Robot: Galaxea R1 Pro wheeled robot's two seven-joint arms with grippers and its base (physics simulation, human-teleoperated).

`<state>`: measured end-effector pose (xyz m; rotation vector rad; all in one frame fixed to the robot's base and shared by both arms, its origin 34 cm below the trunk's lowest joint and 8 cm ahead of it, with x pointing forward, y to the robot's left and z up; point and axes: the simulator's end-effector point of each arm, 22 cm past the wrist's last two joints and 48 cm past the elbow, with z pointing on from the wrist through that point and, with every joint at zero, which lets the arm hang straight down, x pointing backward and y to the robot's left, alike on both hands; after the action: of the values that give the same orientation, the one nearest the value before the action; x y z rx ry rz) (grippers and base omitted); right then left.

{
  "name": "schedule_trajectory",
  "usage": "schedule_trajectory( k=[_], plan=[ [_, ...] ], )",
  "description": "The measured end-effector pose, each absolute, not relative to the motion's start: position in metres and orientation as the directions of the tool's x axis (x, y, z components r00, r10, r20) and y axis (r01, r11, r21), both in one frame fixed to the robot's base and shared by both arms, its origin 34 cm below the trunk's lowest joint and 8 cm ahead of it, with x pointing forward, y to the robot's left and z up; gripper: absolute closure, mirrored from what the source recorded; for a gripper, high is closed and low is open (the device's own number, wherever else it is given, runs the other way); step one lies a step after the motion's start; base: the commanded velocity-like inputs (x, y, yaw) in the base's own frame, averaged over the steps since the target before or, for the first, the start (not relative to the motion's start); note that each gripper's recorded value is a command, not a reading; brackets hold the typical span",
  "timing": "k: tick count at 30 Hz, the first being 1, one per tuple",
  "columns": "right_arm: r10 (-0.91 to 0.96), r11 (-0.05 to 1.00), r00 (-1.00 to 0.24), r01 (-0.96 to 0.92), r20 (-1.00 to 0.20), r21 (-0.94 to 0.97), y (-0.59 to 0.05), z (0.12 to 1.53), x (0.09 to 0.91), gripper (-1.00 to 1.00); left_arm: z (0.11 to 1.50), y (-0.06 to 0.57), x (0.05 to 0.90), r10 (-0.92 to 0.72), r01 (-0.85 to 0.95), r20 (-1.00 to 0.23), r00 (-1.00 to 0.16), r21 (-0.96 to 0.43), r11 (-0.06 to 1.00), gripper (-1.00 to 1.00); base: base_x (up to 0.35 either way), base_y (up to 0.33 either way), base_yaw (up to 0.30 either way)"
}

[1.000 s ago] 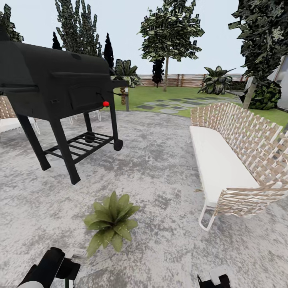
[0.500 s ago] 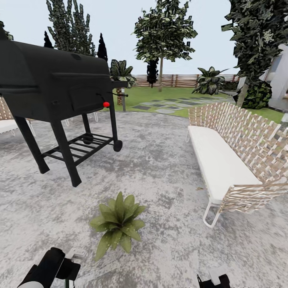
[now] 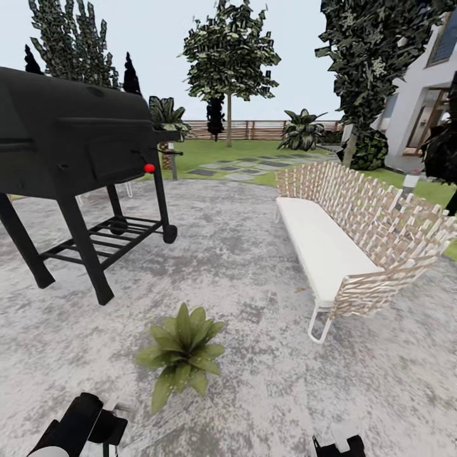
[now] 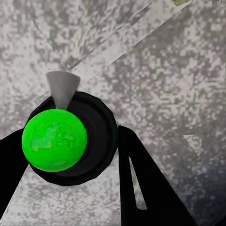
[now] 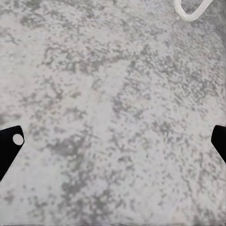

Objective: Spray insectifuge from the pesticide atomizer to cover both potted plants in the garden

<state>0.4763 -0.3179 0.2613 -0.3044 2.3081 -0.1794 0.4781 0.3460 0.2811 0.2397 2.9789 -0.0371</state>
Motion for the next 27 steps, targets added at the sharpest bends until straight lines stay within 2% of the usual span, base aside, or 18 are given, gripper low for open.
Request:
schedule_trajectory(
  k=[7,18,27],
  plan=[
    [-0.274,0.961,-0.661,-0.162,-0.699,-0.223,-0.3179,0.2627,0.4774,-1.00,0.2825,0.3446,0.4795,0.157,0.161,-0.159,-0.975,-0.015,0.987,1.00,-0.002,0.311,-0.250],
    [-0.274,0.961,-0.656,-0.160,-0.703,-0.224,-0.3180,0.2651,0.4792,-1.00,0.2814,0.3464,0.4748,0.178,0.181,-0.156,-0.972,-0.005,0.984,1.00,-0.003,0.021,-0.250],
    [-0.273,0.961,-0.654,-0.159,-0.706,-0.225,-0.3179,0.2664,0.4803,-1.00,0.2829,0.3471,0.4759,0.182,0.185,-0.159,-0.970,-0.001,0.983,1.00,-0.207,0.181,-0.198]
  ],
)
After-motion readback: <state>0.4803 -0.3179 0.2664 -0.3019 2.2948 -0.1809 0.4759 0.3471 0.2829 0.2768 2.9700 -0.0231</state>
